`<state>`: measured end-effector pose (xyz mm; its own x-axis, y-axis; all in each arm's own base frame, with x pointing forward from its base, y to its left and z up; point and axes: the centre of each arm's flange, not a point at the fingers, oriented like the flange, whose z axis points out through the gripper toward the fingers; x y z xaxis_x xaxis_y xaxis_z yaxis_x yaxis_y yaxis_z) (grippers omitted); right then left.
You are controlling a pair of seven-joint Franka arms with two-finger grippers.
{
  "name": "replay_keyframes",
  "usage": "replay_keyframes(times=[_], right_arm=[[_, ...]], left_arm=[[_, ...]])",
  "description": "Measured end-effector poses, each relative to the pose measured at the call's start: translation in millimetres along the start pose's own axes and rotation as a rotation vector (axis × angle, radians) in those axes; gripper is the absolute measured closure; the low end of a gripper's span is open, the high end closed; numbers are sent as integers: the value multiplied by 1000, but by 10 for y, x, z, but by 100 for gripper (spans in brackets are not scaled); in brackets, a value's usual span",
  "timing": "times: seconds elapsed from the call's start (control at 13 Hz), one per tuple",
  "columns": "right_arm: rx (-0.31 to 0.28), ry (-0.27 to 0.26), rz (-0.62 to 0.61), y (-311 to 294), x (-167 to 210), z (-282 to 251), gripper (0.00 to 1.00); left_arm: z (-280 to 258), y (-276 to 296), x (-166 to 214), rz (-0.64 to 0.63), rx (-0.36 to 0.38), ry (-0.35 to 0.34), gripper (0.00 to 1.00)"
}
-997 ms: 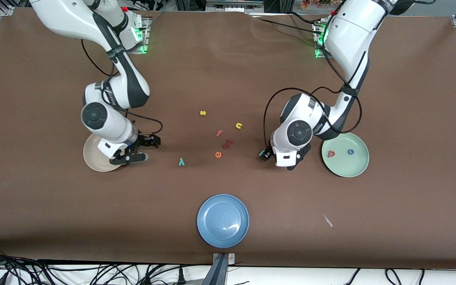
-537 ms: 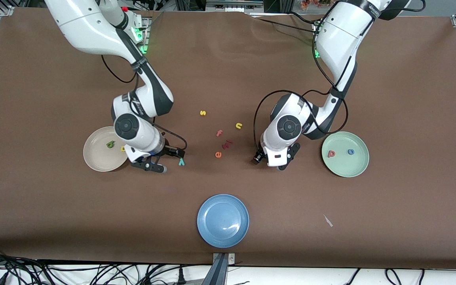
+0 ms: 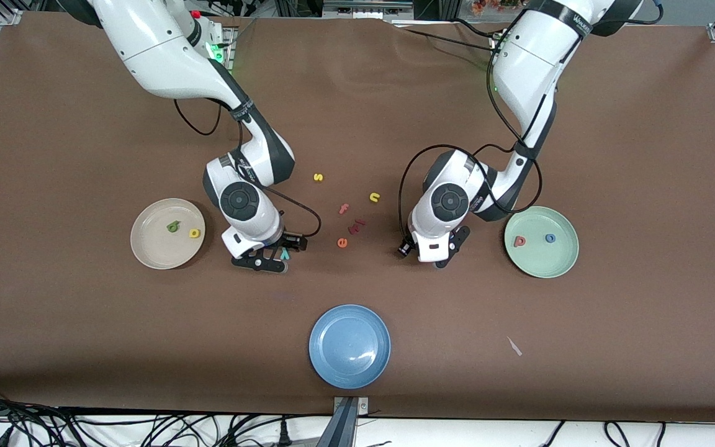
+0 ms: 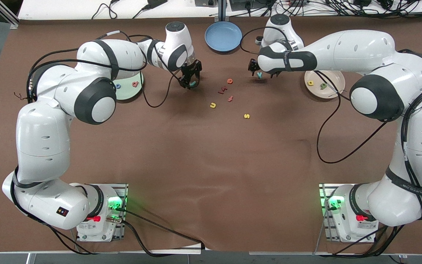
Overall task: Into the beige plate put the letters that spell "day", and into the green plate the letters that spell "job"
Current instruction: 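Grasp the teal y with the right gripper while the left gripper grasps teal j, then drop the teal y on beige plate while the left gripper drops j on green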
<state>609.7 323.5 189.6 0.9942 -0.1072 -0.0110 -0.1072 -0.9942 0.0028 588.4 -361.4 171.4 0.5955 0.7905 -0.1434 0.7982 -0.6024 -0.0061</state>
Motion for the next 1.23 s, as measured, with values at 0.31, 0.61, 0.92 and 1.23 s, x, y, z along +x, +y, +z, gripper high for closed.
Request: replay_keyframes(times=[0.31, 0.61, 0.92, 1.23], right_arm=[[0, 2, -55, -22, 65, 39, 10], [-10, -16, -83, -60, 141, 81, 22], [-10, -19, -111, -77, 155, 113, 37], [-9, -18, -114, -98, 163, 103, 66]], left_arm=[[-7, 19, 2, 1, -7, 2, 52], [-19, 26, 5, 2, -10, 3, 65], [-49, 14, 62, 12, 13, 6, 65], [-413, -79, 350, 115, 98, -11, 65]])
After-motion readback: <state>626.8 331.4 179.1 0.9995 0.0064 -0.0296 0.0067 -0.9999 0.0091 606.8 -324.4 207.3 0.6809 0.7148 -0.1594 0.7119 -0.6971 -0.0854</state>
